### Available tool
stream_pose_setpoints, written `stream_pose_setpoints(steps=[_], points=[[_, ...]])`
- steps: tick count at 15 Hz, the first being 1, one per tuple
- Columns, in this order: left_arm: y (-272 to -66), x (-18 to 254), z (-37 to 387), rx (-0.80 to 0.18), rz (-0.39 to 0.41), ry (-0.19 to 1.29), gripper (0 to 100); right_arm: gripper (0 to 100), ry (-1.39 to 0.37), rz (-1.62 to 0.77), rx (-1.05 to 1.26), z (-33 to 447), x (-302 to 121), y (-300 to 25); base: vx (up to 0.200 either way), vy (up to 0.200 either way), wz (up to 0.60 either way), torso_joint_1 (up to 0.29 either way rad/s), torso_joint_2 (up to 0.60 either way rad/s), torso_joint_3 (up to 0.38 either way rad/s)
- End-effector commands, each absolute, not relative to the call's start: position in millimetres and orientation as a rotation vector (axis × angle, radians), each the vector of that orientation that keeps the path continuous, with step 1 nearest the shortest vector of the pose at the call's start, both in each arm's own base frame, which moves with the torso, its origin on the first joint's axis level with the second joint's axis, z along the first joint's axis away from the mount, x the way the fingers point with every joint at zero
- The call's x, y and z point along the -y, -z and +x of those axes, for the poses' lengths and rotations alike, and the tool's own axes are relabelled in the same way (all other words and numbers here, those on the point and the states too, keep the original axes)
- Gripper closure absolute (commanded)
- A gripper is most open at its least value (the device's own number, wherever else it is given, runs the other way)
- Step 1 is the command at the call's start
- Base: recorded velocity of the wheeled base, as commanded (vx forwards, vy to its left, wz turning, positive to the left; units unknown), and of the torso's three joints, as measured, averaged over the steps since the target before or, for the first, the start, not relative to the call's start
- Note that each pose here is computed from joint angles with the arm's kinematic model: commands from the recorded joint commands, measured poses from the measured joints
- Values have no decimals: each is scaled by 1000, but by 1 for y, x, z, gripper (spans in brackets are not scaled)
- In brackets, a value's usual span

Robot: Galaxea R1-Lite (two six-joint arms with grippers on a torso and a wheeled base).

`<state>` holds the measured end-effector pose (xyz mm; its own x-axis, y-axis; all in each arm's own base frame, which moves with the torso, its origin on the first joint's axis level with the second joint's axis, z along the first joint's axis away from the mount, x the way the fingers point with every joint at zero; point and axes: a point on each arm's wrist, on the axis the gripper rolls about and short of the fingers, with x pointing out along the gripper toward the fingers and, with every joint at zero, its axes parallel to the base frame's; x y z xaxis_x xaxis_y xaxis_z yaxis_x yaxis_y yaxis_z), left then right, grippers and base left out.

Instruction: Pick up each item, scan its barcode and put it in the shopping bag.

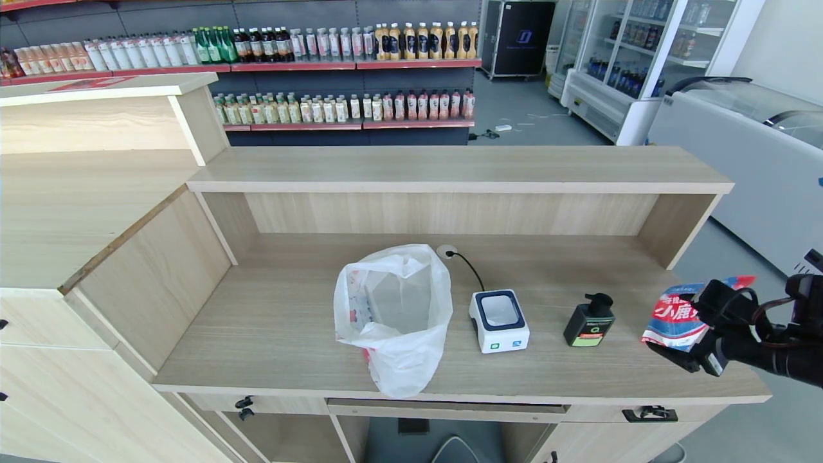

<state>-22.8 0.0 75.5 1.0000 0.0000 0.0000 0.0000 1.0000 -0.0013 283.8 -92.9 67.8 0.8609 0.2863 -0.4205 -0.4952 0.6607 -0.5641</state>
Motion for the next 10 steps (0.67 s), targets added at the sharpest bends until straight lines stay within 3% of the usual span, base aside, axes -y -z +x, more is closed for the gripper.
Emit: stream_pose_setpoints(steps=[1, 10], points=[[-75, 0, -23, 0, -2, 0, 0, 0, -466, -713, -327, 295, 97, -55, 0, 0, 0, 0, 0, 0], [-75, 0, -23, 0, -2, 0, 0, 0, -593, -715, -259, 334, 100, -26, 0, 0, 0, 0, 0, 0]])
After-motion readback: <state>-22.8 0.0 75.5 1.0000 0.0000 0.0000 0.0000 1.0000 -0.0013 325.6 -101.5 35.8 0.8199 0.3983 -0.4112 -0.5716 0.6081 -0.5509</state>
